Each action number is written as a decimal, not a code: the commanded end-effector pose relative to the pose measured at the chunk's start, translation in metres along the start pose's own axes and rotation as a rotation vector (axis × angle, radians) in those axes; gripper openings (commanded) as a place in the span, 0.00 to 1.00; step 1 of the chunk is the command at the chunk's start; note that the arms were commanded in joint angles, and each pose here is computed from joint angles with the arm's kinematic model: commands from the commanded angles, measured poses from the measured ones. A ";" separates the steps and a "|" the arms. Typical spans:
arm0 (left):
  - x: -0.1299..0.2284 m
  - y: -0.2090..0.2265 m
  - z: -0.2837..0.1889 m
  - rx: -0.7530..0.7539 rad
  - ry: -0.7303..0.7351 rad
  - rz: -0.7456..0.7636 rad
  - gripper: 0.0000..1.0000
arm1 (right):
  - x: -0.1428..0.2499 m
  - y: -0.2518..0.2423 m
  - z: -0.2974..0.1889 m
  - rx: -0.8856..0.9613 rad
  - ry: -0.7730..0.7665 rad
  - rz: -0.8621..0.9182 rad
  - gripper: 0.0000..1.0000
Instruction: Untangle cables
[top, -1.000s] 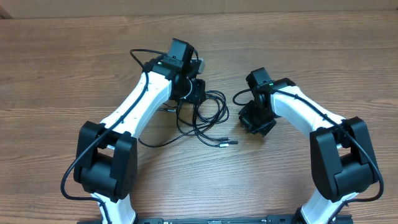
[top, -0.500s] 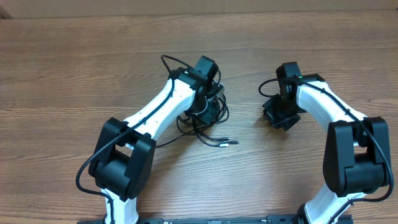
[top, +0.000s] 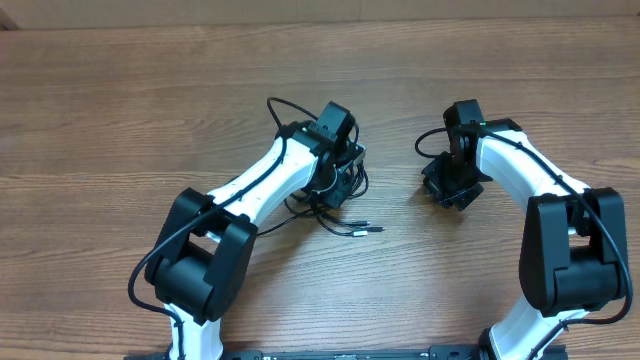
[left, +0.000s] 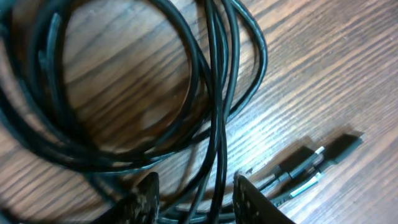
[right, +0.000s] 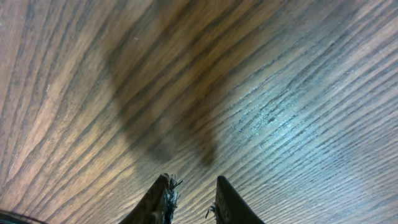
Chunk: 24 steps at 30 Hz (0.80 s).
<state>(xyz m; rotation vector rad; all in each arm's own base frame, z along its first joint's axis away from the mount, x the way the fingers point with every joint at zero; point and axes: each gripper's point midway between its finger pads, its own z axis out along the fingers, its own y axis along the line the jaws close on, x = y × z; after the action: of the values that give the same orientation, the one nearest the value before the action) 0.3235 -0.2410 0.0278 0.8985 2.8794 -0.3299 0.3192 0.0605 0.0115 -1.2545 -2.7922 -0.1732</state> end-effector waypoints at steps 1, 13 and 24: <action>0.011 -0.003 0.013 0.022 0.019 0.014 0.40 | -0.004 0.004 -0.003 -0.006 -0.017 -0.008 0.24; 0.010 -0.003 0.024 0.022 -0.017 0.001 0.37 | -0.003 0.002 -0.003 0.001 -0.012 -0.007 0.25; 0.012 -0.003 0.030 0.020 -0.025 -0.017 0.04 | -0.002 0.001 -0.003 0.004 -0.009 -0.010 0.25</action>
<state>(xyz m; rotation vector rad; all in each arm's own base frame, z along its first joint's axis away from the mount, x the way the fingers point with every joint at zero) 0.3191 -0.2438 0.0019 0.8650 2.8493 -0.3632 0.3163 0.0601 0.0115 -1.2465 -2.7857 -0.1632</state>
